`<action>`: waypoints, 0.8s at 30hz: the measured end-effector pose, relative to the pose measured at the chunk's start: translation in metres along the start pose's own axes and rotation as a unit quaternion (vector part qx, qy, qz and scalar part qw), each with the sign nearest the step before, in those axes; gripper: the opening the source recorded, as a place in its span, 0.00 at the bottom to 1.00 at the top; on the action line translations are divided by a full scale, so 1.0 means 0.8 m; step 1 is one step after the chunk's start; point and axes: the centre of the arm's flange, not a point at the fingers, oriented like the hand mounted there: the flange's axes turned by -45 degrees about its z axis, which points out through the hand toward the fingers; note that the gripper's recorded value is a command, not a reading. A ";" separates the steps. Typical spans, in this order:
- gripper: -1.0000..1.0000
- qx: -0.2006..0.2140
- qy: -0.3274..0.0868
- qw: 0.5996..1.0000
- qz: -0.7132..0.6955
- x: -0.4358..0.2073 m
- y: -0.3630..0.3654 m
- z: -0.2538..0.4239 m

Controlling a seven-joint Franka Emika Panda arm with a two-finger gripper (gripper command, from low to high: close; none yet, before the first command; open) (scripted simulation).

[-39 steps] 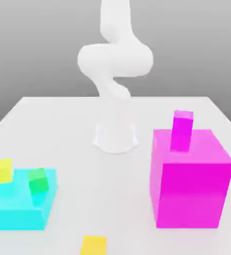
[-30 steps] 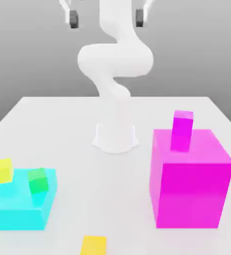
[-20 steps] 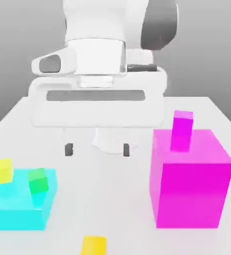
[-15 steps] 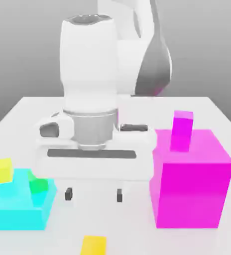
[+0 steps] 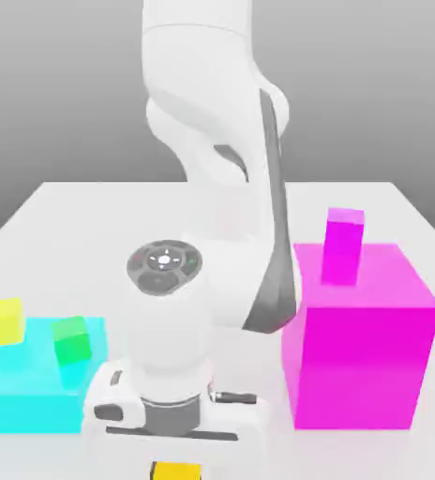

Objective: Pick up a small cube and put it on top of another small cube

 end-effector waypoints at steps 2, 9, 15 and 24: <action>0.00 0.000 0.000 1.000 0.000 0.001 0.000 -0.018; 0.00 -0.003 0.000 0.998 0.061 -0.023 0.052 -0.119; 0.00 -0.005 0.000 0.981 0.193 -0.093 0.153 -0.183; 0.00 0.002 0.000 0.948 0.318 -0.185 0.214 -0.198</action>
